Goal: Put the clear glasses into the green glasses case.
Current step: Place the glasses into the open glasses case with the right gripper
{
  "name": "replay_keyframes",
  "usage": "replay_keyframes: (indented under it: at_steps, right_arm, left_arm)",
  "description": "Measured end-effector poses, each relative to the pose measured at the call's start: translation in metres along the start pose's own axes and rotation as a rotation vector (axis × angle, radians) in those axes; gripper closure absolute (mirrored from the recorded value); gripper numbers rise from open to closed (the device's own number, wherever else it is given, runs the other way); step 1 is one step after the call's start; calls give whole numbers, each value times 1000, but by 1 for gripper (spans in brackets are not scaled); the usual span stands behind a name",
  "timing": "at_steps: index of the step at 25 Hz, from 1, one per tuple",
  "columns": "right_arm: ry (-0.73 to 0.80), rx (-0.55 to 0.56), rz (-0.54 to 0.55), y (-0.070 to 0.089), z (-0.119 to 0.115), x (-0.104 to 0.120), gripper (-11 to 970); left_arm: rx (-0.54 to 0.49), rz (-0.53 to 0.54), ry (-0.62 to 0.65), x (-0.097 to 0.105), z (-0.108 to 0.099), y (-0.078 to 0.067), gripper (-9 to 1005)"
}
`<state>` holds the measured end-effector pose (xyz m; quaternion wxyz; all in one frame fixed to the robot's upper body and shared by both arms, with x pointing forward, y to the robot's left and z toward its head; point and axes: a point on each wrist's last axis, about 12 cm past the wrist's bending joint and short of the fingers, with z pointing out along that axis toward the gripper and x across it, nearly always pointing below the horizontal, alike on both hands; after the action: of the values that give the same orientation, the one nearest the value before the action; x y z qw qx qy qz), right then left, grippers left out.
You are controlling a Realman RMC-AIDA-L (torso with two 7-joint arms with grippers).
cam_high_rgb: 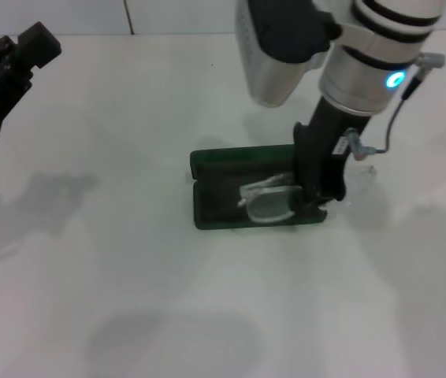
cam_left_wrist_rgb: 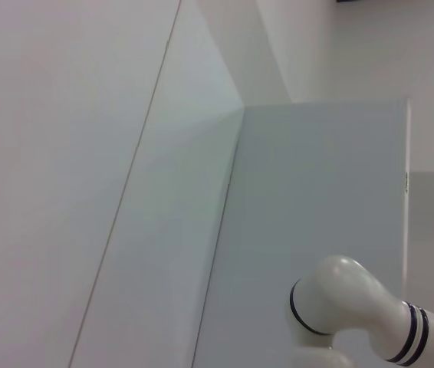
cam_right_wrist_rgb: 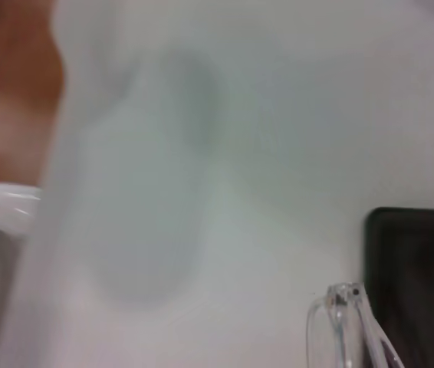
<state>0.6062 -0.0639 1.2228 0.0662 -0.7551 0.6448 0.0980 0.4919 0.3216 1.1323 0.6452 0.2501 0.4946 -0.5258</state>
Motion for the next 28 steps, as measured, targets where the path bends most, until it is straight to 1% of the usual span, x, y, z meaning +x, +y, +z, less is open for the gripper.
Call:
replay_keyframes:
  at_steps: [4,8,21,28]
  right_arm:
    - [-6,41,-14,-6,6,-7,840]
    - [-3,62,-23,-8,14,-8,840]
    - [-65,61,-13,-12,29,-8,840]
    - [-77,79,17,-15,34,-2,840]
  left_arm:
    - [2,-1,1,0,1,0,968]
    - [0,2,-1,1,1,0,968]
    - [-8,11,-5,6,1,-2,967]
    - [-17,-4,-5,10,-1,-3,967]
